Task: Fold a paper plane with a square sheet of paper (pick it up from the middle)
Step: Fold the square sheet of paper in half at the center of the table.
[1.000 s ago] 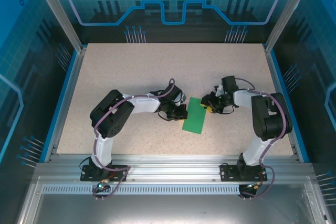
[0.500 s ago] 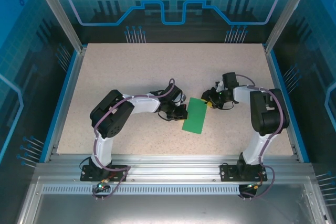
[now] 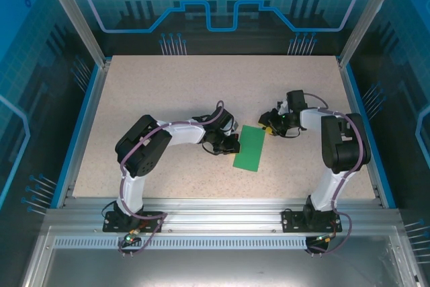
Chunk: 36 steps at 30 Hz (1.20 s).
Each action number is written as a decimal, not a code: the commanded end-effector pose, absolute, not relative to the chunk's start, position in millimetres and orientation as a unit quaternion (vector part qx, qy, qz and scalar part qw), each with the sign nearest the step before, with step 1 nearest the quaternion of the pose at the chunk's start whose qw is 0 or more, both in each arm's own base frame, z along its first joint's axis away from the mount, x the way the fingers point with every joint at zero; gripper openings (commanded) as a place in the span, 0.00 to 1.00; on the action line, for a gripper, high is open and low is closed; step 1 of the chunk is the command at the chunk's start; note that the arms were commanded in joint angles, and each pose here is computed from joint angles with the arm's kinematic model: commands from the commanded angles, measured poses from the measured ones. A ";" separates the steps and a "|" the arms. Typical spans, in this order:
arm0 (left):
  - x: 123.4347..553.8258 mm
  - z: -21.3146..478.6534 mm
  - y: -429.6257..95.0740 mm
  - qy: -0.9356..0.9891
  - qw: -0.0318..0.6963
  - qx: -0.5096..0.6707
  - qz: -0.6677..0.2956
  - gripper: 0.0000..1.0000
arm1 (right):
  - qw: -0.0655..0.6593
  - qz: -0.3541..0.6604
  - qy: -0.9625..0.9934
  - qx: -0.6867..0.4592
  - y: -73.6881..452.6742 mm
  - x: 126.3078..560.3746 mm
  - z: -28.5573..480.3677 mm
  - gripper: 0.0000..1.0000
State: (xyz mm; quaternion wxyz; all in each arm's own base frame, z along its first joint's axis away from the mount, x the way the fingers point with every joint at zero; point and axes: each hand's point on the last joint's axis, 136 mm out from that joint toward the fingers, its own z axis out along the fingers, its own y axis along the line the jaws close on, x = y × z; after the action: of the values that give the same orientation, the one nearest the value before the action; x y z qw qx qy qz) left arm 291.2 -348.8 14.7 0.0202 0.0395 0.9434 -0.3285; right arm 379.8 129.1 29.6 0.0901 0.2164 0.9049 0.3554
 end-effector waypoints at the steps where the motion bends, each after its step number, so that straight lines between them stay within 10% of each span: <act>1: 267.8 -3.0 -330.2 0.959 -0.016 0.036 -0.280 0.00 | 0.084 0.355 0.903 0.227 124.3 383.0 27.9 0.37; 36: 268.5 2.6 -332.9 0.957 -0.014 0.030 -0.288 0.00 | 0.019 0.354 0.928 0.114 163.4 257.1 30.7 0.39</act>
State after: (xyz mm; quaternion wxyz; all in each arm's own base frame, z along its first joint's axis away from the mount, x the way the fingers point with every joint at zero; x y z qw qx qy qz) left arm 290.4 -347.8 15.1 0.0202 0.0375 0.9447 -0.3252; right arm 270.1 155.7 20.9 0.0280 0.1403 0.9276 0.3451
